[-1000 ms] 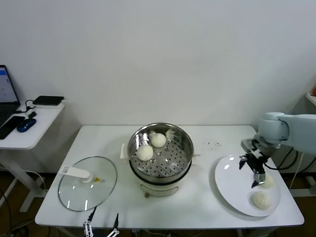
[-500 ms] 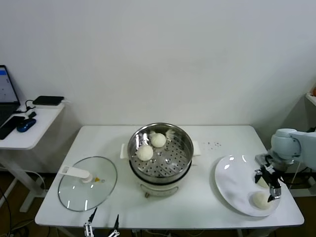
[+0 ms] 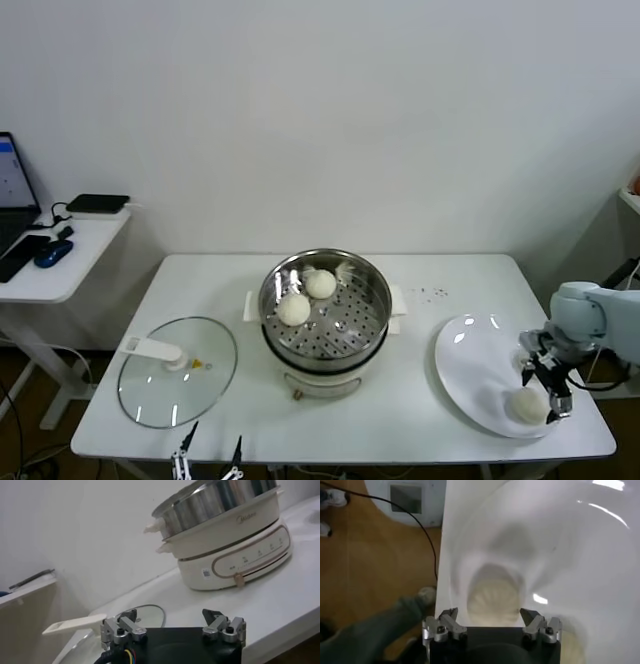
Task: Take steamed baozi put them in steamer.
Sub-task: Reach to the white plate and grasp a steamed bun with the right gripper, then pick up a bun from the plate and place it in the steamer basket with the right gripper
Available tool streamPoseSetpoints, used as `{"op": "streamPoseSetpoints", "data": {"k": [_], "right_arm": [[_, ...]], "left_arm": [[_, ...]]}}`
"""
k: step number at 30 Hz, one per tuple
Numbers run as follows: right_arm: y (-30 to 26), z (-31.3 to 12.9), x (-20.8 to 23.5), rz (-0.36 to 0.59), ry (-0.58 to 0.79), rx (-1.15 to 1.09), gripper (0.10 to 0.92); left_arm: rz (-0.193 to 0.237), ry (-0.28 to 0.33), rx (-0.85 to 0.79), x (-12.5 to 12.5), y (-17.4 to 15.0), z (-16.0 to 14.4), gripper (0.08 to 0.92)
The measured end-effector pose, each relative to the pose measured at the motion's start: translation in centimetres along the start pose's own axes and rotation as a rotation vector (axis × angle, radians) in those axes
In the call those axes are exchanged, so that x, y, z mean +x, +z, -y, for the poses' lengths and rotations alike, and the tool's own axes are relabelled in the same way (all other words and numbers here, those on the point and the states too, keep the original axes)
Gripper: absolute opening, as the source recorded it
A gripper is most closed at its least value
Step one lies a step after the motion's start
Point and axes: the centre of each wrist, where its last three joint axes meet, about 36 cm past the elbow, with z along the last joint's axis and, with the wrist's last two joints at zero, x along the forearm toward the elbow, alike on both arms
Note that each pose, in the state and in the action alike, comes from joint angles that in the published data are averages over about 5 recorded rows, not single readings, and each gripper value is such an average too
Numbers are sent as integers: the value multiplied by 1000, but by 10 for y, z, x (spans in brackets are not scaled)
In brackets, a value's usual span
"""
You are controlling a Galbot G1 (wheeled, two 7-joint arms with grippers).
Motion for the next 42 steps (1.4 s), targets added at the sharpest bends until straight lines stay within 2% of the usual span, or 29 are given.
{"op": "streamPoseSetpoints", "data": {"k": [7, 9, 14, 18, 22, 26, 31, 42], "right_arm": [[1, 4, -5, 6, 14, -6, 817], [1, 4, -6, 9, 15, -8, 790], [1, 3, -7, 17, 14, -11, 645], [-3, 3, -3, 29, 13, -4, 594], [-9, 7, 11, 43, 18, 18, 586], [-20, 17, 40, 60, 38, 64, 590], [-46, 36, 100, 95, 93, 172, 619], [-141, 55, 229, 147, 243, 601, 654]], "left_arm": [[0, 0, -2, -1, 0, 0, 823], [0, -1, -2, -1, 0, 0, 823], [0, -2, -2, 0, 0, 0, 823], [1, -4, -3, 0, -1, -1, 823], [3, -5, -4, 1, -2, -2, 823], [6, -5, -4, 1, -4, -2, 823], [9, -5, -6, 1, -6, -3, 823], [11, -10, -3, -1, -6, -3, 823]]}}
